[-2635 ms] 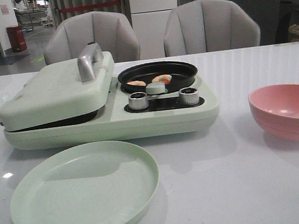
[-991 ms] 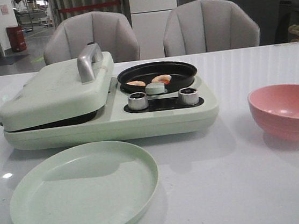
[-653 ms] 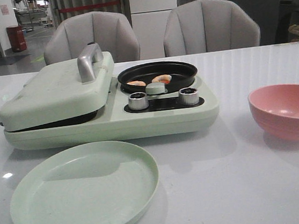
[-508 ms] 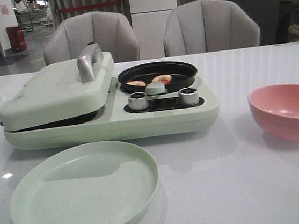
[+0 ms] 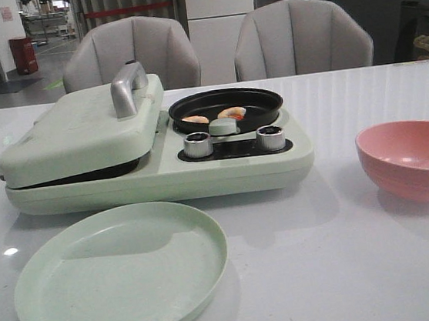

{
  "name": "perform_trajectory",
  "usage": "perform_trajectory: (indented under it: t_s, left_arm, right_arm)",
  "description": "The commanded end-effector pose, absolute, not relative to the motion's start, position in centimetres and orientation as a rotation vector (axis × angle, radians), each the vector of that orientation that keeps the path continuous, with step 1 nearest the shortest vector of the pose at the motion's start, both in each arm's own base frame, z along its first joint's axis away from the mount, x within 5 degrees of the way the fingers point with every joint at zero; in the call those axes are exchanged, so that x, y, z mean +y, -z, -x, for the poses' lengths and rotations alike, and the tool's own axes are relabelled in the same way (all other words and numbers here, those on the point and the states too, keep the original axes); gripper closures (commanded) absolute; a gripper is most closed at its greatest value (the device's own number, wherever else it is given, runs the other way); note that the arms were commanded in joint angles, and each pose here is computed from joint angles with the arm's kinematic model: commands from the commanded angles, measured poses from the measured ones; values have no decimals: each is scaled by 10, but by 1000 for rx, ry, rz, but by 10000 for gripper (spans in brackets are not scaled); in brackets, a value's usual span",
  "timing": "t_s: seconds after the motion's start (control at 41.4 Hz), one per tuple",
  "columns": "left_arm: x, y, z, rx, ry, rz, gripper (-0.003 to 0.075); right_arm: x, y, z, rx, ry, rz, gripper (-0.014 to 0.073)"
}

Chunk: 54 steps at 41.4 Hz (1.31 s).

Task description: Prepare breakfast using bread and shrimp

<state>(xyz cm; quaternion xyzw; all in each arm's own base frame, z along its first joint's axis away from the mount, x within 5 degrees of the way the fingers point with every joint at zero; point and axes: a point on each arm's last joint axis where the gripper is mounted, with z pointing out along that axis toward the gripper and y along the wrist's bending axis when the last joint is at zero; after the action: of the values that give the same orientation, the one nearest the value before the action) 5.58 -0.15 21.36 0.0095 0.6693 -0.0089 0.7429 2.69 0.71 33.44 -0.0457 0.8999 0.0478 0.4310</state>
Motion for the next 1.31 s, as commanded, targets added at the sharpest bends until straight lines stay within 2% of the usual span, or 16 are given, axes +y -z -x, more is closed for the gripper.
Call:
perform_trajectory:
  t_s: [0.0,0.483,0.653,0.749,0.918,1.16,1.281]
  left_arm:
    - [-2,-212,-54,1391,40,-7,617]
    - [-2,-212,-54,1391,40,-7,617]
    - [-2,-212,-54,1393,40,-7,617]
    - [-2,-212,-54,1393,40,-7,617]
    - [-2,-212,-54,1393,40,-7,617]
    - [-2,-212,-54,1393,40,-7,617]
    - [-2,-212,-54,1393,40,-7,617]
  right_arm:
    - [7,-346,-30,2171,-117,108,559]
    - [7,-346,-30,2171,-117,108,559]
    - [-1,-337,-29,2041,-2,70,559]
    - [-4,-319,-32,1923,62,37,559]
    - [-3,-281,-41,1739,78,25,559]
    - [-1,-220,-53,1589,67,44,559]
    - [0,-205,-55,1516,57,45,559]
